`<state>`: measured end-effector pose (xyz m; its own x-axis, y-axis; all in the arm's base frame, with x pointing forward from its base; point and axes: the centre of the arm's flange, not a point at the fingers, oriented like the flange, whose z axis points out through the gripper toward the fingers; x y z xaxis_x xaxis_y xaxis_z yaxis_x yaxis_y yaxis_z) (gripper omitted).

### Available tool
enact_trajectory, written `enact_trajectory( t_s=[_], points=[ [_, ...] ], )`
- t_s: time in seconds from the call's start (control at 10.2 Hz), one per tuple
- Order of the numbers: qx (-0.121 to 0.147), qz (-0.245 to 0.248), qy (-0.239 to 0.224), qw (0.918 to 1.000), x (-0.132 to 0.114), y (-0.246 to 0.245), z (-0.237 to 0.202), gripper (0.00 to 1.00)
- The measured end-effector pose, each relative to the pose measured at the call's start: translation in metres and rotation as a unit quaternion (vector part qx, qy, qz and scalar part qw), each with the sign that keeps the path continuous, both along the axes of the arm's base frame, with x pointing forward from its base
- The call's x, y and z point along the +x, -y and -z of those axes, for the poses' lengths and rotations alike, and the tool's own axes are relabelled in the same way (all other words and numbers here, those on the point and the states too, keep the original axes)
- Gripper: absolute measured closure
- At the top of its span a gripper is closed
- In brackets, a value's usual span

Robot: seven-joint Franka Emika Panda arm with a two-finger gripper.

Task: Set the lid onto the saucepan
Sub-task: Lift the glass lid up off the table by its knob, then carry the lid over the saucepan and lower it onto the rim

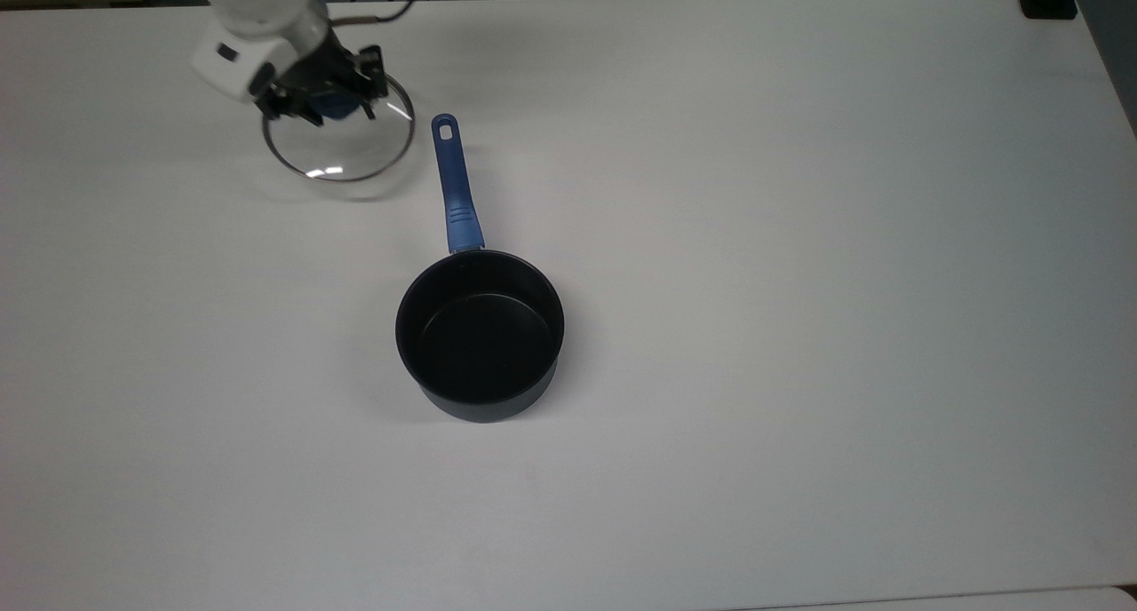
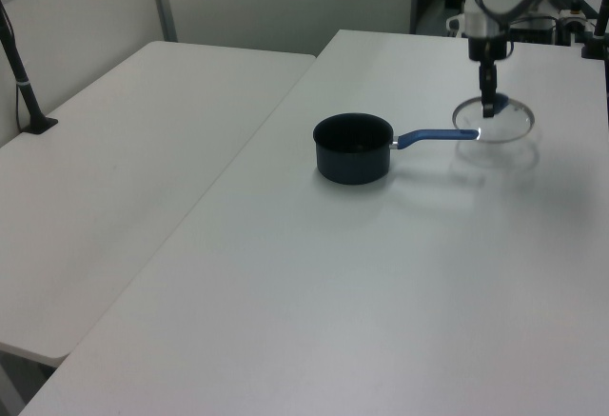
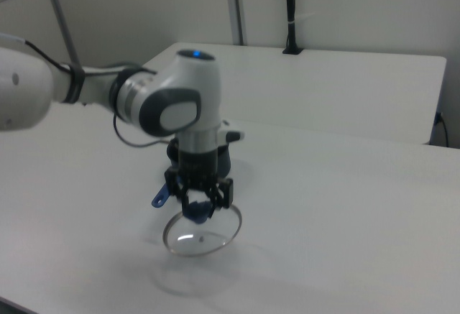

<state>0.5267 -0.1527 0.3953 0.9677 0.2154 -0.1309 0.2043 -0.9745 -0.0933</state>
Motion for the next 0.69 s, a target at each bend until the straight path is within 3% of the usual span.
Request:
enact_trajectory(
  t_s=[0.2, 0.39, 0.69],
  points=[
    [-0.008, 0.038, 0.015, 0.9991, 0.015, 0.020, -0.070, 0.40],
    [-0.021, 0.106, 0.048, 0.9930, 0.044, 0.014, -0.107, 0.40],
    [-0.018, 0.212, 0.067, 0.9747, 0.133, -0.055, -0.099, 0.40]
  ],
)
